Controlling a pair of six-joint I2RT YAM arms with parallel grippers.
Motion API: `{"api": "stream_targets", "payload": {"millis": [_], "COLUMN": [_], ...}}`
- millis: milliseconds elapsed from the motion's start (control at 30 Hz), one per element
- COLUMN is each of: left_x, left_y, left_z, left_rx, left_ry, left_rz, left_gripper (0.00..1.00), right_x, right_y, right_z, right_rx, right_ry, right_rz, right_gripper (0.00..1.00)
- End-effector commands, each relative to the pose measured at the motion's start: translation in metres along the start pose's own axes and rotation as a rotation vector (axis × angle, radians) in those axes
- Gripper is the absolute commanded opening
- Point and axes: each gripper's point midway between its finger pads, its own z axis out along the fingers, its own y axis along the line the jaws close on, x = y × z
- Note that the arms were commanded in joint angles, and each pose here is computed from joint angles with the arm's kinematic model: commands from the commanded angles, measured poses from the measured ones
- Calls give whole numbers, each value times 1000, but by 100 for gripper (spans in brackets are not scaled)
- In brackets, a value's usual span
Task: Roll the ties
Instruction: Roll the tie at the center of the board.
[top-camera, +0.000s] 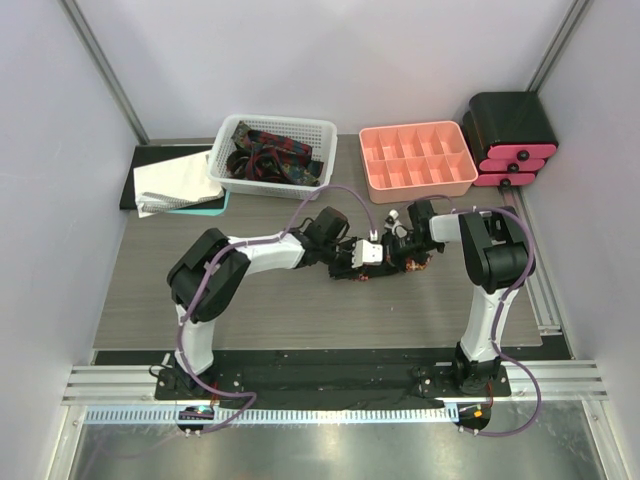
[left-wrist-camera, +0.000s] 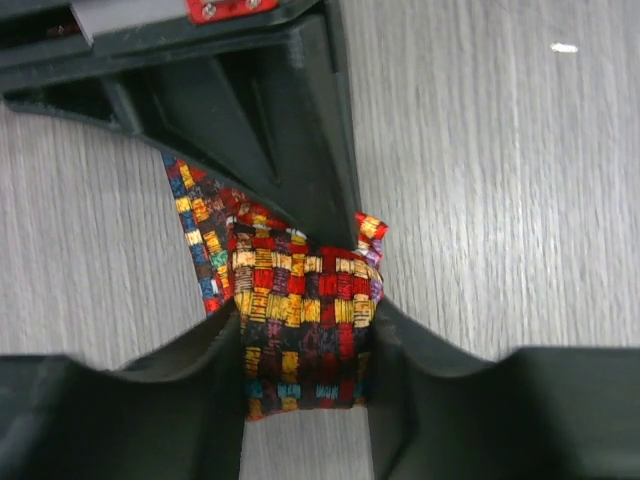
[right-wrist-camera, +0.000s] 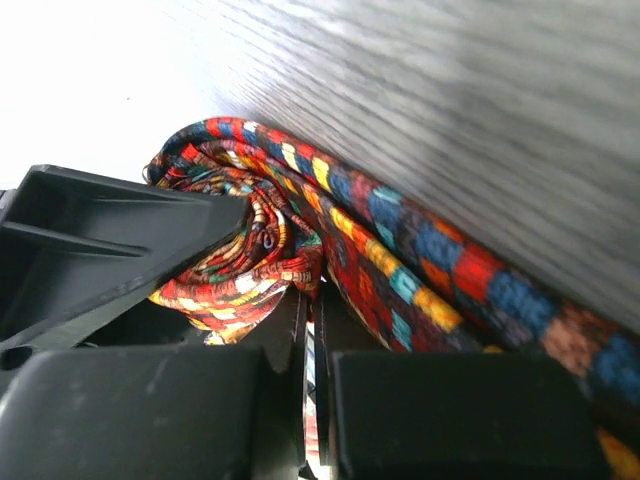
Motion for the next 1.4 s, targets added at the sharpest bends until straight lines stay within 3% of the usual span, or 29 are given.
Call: {"api": "stream_targets", "payload": {"millis": [0, 100, 200, 300, 567, 833, 1033, 1167, 1367], "left_x": [8, 15, 19, 22, 21, 4, -19, -3, 52], "left_y": [-5, -13, -22, -31, -40, -11, 10, 8, -12], "left_z": [3, -1, -6, -10, -14, -31, -60, -60, -40], "left_rx": [-3, 18, 45, 82, 93, -72, -197, -213, -136], "left_ry": [56, 71, 87, 93, 98, 4, -56, -2, 194], "left_rz": [-12, 12, 20, 21, -66, -219, -285, -297, -323], "left_gripper": [28, 17, 13, 10, 7, 6, 2, 2, 3], "right_x": [9, 10, 0, -17, -35, -10, -3, 2, 8], "right_y": [0, 23, 45, 52, 2, -64, -83, -82, -74], "right_z": [-7, -24, -45, -57, -32, -22, -20, -22, -29], "right_rx": [72, 3, -62, -66, 93, 305, 356, 358, 349], "right_ry": [-8, -7, -46, -90, -79, -28, -5, 2, -1], "right_rz": [-44, -81, -115, -149, -120, -45, 45, 49, 20], "right_gripper": [6, 17, 32, 34, 33, 27, 24, 24, 23]}}
